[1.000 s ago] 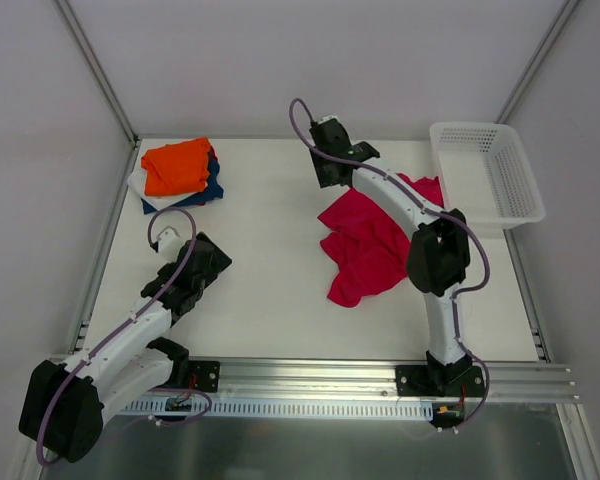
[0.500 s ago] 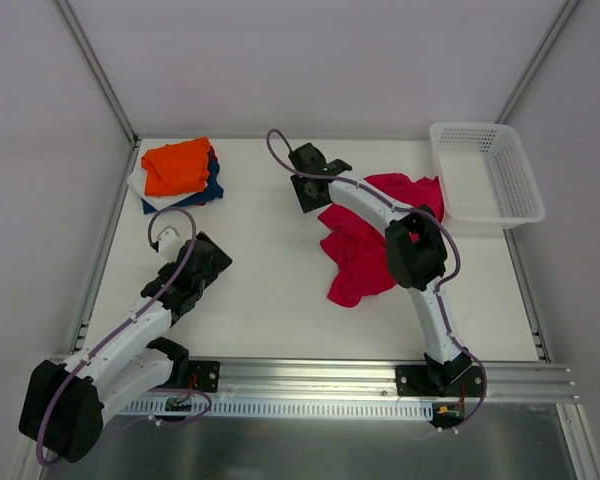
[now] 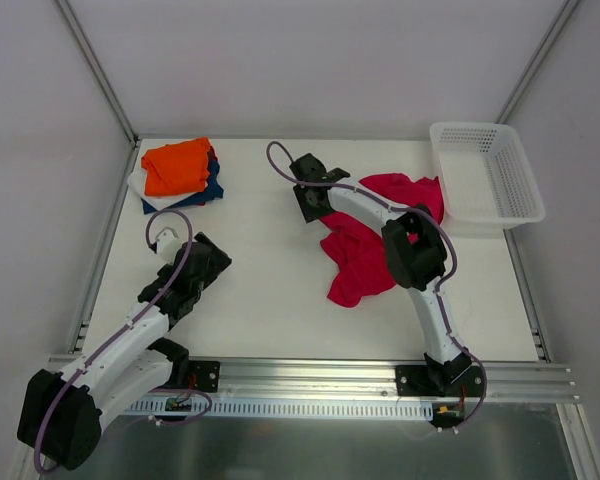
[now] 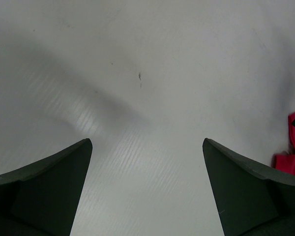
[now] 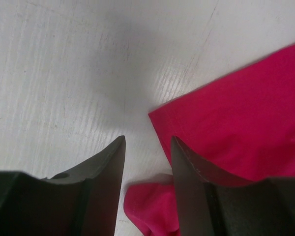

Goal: Fold and stack the t-shirts
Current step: Flatten the tshirt out

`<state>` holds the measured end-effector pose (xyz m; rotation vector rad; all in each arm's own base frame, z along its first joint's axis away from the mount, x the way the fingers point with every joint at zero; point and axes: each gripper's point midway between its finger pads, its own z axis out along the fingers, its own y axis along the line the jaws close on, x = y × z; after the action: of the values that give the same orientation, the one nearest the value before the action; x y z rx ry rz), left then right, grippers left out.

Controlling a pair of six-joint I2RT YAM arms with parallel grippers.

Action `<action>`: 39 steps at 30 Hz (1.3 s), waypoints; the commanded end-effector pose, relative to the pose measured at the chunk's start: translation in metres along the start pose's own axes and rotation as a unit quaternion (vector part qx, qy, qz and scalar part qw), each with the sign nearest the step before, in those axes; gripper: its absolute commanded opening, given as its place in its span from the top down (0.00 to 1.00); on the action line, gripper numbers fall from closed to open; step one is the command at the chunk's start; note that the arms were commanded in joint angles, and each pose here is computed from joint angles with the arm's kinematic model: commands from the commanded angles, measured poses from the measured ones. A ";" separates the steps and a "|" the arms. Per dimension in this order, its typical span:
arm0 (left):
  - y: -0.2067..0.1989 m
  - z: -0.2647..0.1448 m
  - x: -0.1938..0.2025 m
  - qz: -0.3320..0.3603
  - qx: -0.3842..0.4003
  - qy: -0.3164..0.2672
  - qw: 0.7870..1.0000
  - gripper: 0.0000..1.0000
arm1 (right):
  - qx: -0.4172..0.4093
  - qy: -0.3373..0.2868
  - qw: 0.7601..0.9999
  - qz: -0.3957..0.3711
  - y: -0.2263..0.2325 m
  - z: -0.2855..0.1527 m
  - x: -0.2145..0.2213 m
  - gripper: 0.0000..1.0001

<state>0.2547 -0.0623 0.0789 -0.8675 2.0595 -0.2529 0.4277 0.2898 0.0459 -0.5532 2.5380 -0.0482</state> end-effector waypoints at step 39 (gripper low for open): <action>-0.003 -0.003 -0.005 0.000 0.015 -0.008 1.000 0.03 | -0.040 0.013 0.998 0.036 -0.017 0.031 0.004 0.83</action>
<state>0.2530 -0.0623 0.0808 -0.8642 2.0484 -0.2692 0.4497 0.2729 0.0248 -0.4852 2.5781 0.0541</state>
